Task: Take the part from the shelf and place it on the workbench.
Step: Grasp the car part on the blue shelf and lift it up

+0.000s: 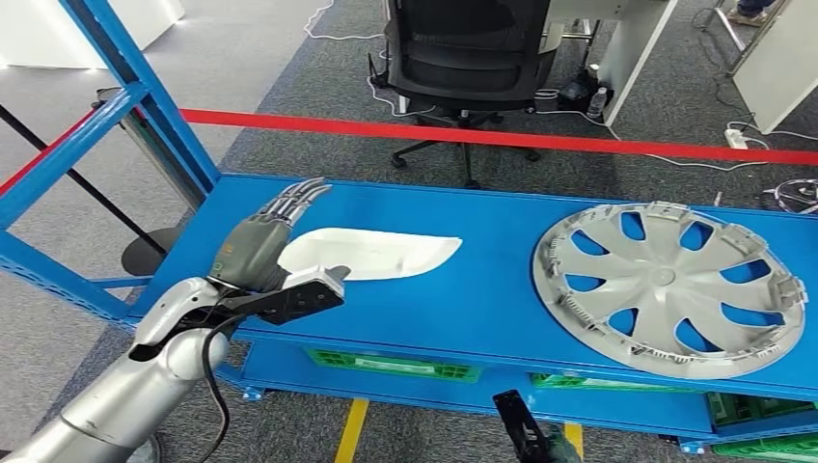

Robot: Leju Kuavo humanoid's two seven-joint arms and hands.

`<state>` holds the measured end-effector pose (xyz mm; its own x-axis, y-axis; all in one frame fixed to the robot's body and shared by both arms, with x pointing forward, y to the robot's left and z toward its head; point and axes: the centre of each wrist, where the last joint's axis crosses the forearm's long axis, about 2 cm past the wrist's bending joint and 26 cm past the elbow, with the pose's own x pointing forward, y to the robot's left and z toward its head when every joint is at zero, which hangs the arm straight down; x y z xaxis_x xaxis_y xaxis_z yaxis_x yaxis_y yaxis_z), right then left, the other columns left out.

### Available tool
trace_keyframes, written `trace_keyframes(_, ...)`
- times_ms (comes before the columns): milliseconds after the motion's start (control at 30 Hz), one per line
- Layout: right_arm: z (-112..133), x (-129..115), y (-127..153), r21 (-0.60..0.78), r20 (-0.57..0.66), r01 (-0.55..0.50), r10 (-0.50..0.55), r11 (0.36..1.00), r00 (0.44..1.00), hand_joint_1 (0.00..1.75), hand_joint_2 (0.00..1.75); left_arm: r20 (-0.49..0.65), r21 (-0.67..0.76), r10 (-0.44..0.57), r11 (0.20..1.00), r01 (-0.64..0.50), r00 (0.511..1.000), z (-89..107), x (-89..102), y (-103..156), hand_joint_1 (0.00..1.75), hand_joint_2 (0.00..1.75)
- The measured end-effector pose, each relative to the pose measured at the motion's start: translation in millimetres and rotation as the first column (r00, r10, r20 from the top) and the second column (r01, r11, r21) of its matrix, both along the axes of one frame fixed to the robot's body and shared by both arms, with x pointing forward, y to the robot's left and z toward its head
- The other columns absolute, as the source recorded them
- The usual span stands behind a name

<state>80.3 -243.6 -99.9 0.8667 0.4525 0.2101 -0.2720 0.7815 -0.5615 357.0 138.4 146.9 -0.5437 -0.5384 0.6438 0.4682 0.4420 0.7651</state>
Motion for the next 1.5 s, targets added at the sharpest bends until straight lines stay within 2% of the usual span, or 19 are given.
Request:
trace_keyframes(133, 0, 0, 0, 0.001, -0.002, -0.004, 0.004, 1.0, 1.0, 0.0, 0.0, -0.01, 0.045, 0.014, 0.999, -0.014, 1.0, -4.2, 3.5, 2, 0.0, 1.75)
trace_keyframes(367, 1, 4, 1, 0.001, -0.009, -0.028, 0.028, 1.0, 1.0, 0.0, 0.0, 0.018, 0.159, 0.032, 0.987, -0.034, 0.999, 7.5, 22.9, -2, 0.0, 1.75)
trace_keyframes(500, 2, 9, 1, -0.001, -0.01, -0.06, 0.06, 0.998, 0.998, 0.0, 0.0, -0.007, 0.252, -0.035, 0.967, 0.036, 0.999, 11.4, 34.6, -3, 0.0, 1.75)
trace_keyframes(633, 2, 13, 2, -0.006, -0.016, -0.086, 0.086, 0.996, 0.996, 0.0, 0.0, -0.12, 0.332, -0.114, 0.931, 0.148, 0.986, 8.9, 43.2, -1, 0.0, 1.75)
trace_keyframes(800, 4, 20, 5, -0.009, -0.005, -0.11, 0.11, 0.994, 0.994, 0.0, 0.0, -0.212, 0.359, -0.15, 0.907, 0.22, 0.966, 16.2, 53.6, -2, 0.0, 1.75)
trace_keyframes(1100, 6, 28, 5, -0.015, 0.002, -0.143, 0.143, 0.99, 0.99, 0.0, 0.0, -0.346, 0.344, -0.167, 0.893, 0.291, 0.923, 5.7, 50.0, -9, 0.0, 1.75)
trace_keyframes(1500, 7, 30, 5, -0.015, 0.007, -0.144, 0.145, 0.989, 0.989, 0.0, 0.0, -0.352, 0.394, -0.112, 0.883, 0.255, 0.929, -0.7, 49.7, -8, 0.0, 1.75)
